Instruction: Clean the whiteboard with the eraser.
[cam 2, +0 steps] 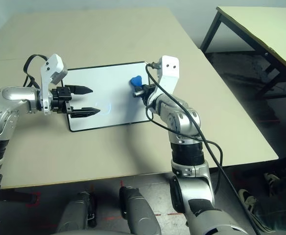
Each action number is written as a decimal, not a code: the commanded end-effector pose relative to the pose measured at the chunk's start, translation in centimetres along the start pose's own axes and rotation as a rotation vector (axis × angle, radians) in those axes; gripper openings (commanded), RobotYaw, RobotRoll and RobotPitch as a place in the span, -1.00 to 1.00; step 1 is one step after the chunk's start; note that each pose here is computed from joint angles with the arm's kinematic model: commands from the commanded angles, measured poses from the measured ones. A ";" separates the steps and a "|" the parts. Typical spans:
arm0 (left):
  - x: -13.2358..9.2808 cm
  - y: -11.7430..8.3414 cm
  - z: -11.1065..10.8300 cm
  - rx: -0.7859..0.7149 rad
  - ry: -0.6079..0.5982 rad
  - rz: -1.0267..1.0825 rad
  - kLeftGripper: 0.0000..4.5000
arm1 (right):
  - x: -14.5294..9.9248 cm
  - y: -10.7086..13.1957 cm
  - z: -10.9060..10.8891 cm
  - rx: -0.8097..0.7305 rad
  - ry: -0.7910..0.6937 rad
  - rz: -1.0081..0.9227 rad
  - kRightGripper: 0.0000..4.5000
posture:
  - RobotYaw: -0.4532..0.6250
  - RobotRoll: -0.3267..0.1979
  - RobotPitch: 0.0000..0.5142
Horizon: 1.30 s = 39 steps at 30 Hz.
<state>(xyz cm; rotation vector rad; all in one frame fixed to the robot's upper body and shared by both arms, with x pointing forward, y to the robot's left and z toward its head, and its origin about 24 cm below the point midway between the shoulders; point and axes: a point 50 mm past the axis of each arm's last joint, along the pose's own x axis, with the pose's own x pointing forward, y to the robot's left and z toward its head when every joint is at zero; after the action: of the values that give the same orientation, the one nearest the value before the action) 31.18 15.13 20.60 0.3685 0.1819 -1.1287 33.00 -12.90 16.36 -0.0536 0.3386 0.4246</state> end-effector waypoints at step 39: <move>0.0 -0.4 0.3 0.013 0.018 -0.019 1.00 | 2.3 1.8 -6.1 -0.024 0.042 0.083 -0.71 | -0.27 0.25 -0.39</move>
<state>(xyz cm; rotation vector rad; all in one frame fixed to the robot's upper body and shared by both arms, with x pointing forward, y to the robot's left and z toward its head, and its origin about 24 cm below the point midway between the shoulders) 31.05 15.03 20.81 0.3729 0.1858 -1.1330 32.91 -11.66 13.01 -0.0690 0.2304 0.4873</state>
